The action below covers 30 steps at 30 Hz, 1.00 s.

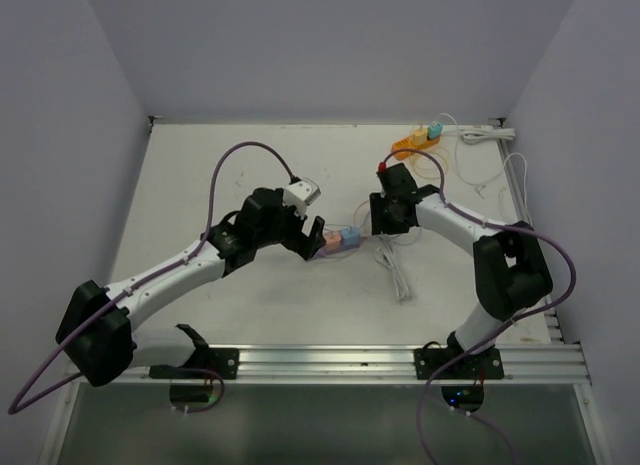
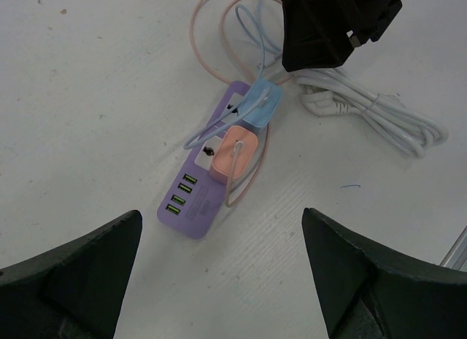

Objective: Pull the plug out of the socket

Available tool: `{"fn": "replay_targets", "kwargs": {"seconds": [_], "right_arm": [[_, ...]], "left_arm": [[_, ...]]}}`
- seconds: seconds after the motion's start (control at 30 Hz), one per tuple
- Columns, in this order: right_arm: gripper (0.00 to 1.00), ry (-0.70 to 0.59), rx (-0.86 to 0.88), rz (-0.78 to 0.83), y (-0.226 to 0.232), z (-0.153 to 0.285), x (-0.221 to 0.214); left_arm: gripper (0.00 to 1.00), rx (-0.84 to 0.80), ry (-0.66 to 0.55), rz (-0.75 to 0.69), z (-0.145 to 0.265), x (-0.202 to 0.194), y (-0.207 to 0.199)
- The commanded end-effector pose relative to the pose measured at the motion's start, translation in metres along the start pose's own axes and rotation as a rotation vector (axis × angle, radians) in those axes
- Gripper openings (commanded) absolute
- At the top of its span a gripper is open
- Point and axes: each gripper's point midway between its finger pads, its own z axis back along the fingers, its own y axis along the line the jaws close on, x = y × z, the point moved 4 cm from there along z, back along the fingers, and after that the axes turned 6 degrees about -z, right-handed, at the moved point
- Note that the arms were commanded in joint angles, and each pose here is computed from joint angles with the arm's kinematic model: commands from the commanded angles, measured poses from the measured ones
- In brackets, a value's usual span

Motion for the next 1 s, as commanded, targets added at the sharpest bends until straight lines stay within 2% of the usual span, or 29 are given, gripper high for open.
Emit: {"fn": "replay_targets", "kwargs": {"seconds": [0.0, 0.3, 0.4, 0.6, 0.8, 0.93, 0.97], "right_arm": [[0.48, -0.054, -0.037, 0.024, -0.001, -0.006, 0.018], [0.4, 0.043, 0.026, 0.081, 0.0, -0.027, -0.007], [0.28, 0.061, 0.017, 0.086, -0.003, -0.033, -0.014], [0.13, 0.07, 0.001, 0.102, -0.008, -0.038, -0.018], [0.14, 0.047, 0.024, 0.107, -0.004, -0.03, -0.012], [0.16, 0.034, 0.03, 0.108, -0.003, -0.026, -0.009], [0.16, 0.042, 0.051, 0.108, 0.001, -0.025, -0.01]], "left_arm": [[0.95, 0.005, -0.05, -0.032, -0.002, 0.02, -0.002], [0.94, -0.02, -0.034, -0.058, -0.019, 0.023, -0.006], [0.93, -0.028, -0.037, -0.062, -0.025, 0.025, -0.007], [0.91, -0.054, -0.016, -0.074, -0.038, 0.02, -0.011], [0.88, -0.061, -0.001, -0.095, -0.05, 0.02, -0.012], [0.81, -0.066, 0.011, -0.121, -0.059, 0.011, -0.017], [0.78, -0.062, -0.037, -0.13, -0.063, 0.02, -0.017]]}}
